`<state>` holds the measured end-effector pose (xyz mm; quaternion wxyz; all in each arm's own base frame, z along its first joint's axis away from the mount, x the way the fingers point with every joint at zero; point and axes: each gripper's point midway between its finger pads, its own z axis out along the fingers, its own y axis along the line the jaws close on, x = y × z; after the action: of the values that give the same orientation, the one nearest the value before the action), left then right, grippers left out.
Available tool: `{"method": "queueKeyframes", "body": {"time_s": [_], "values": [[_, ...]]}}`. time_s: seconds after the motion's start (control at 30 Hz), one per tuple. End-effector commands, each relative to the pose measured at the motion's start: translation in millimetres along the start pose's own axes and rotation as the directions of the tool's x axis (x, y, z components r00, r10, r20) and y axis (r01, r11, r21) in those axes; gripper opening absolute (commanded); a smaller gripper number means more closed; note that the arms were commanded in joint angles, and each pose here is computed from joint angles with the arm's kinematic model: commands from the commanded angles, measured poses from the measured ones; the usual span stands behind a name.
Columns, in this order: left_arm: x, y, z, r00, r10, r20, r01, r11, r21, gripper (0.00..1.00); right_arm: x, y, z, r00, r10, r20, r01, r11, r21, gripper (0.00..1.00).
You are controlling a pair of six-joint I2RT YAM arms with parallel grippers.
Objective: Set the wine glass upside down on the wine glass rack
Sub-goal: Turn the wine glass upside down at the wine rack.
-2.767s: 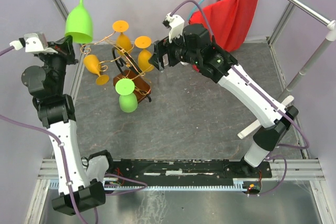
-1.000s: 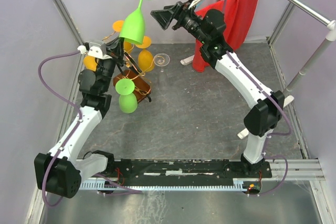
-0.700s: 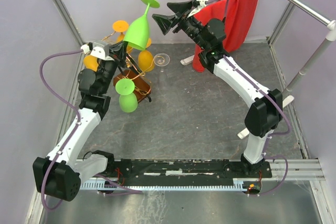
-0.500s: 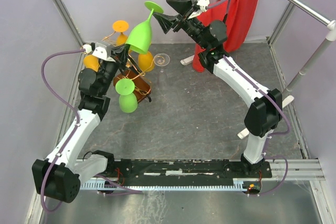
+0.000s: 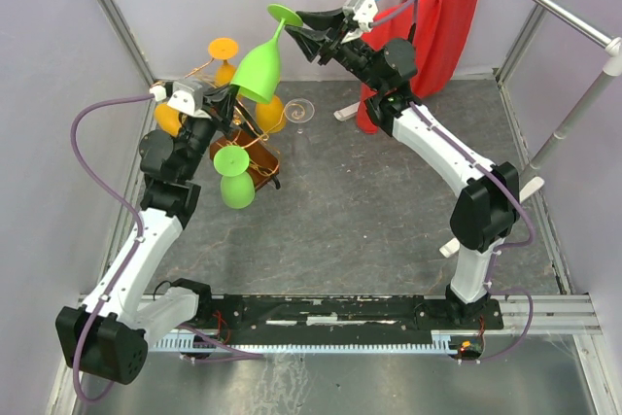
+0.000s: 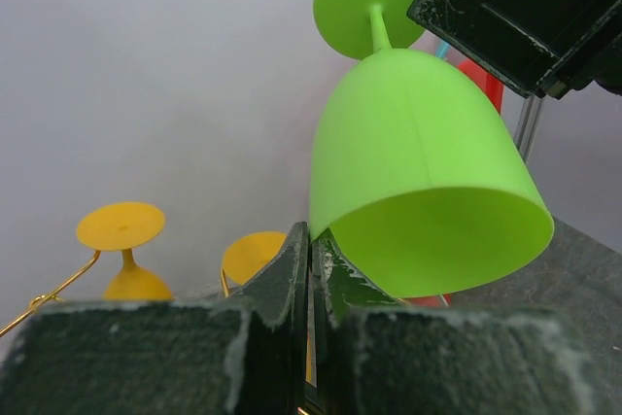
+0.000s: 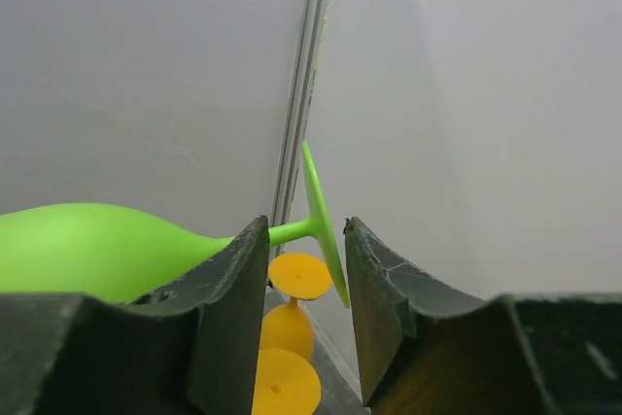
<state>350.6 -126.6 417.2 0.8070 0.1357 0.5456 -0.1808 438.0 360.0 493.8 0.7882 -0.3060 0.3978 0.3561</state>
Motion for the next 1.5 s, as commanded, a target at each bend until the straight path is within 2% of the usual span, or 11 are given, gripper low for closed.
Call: {"method": "queueKeyframes", "body": {"time_s": [0.0,0.17,0.27,0.3,0.53,0.6,0.7,0.83,1.1,1.33,1.47], "values": [[-34.0,-7.6,-1.3,0.996,0.051,0.078,-0.053,0.998,0.033,0.03,-14.8,0.9,2.7,0.997,-0.070,0.035,0.071,0.997,-0.030,0.42],[-38.3,-11.4,-2.6,0.995,0.054,0.081,-0.058,0.997,0.052,0.08,-10.7,1.4,2.7,0.996,-0.086,0.022,0.087,0.995,-0.041,0.22],[-37.5,-11.5,-4.9,0.995,0.059,0.076,-0.063,0.997,0.053,0.24,-8.8,0.4,1.0,0.995,-0.096,0.013,0.097,0.995,-0.033,0.03],[-36.4,-12.0,-5.7,0.996,0.059,0.073,-0.063,0.997,0.054,0.27,-8.9,-0.7,0.1,0.995,-0.101,0.011,0.102,0.994,-0.028,0.01],[-19.3,-18.8,-14.2,0.999,0.050,0.011,-0.051,0.995,0.090,0.47,-8.8,-13.7,-5.0,0.994,-0.110,-0.005,0.110,0.994,0.008,0.01],[-8.3,-22.9,-18.6,0.999,0.041,-0.034,-0.037,0.993,0.112,0.56,-9.0,-20.4,-6.6,0.992,-0.127,-0.012,0.128,0.992,0.025,0.01],[11.3,-29.4,-27.7,0.992,0.028,-0.127,-0.010,0.989,0.144,0.62,-10.1,-29.9,-9.4,0.986,-0.165,-0.029,0.166,0.986,0.035,0.01],[24.8,-30.1,-45.2,0.972,0.031,-0.231,0.001,0.991,0.137,0.65,-8.1,-39.8,-15.9,0.962,-0.257,-0.088,0.261,0.965,0.031,0.01],[-8.4,-17.8,-61.0,0.960,0.100,-0.260,-0.083,0.994,0.076,0.68,-15.4,-40.5,-27.1,0.922,-0.361,-0.141,0.361,0.932,-0.024,0.01],[-57.4,-11.4,-19.2,0.964,0.129,-0.231,-0.113,0.990,0.082,0.66,-34.9,-11.7,-29.0,0.900,-0.421,-0.113,0.403,0.903,-0.150,0.01],[-52.8,-21.2,8.5,0.952,0.133,-0.275,-0.085,0.980,0.180,0.66,-36.9,12.1,-28.4,0.851,-0.510,-0.122,0.474,0.848,-0.237,0.01]]}}
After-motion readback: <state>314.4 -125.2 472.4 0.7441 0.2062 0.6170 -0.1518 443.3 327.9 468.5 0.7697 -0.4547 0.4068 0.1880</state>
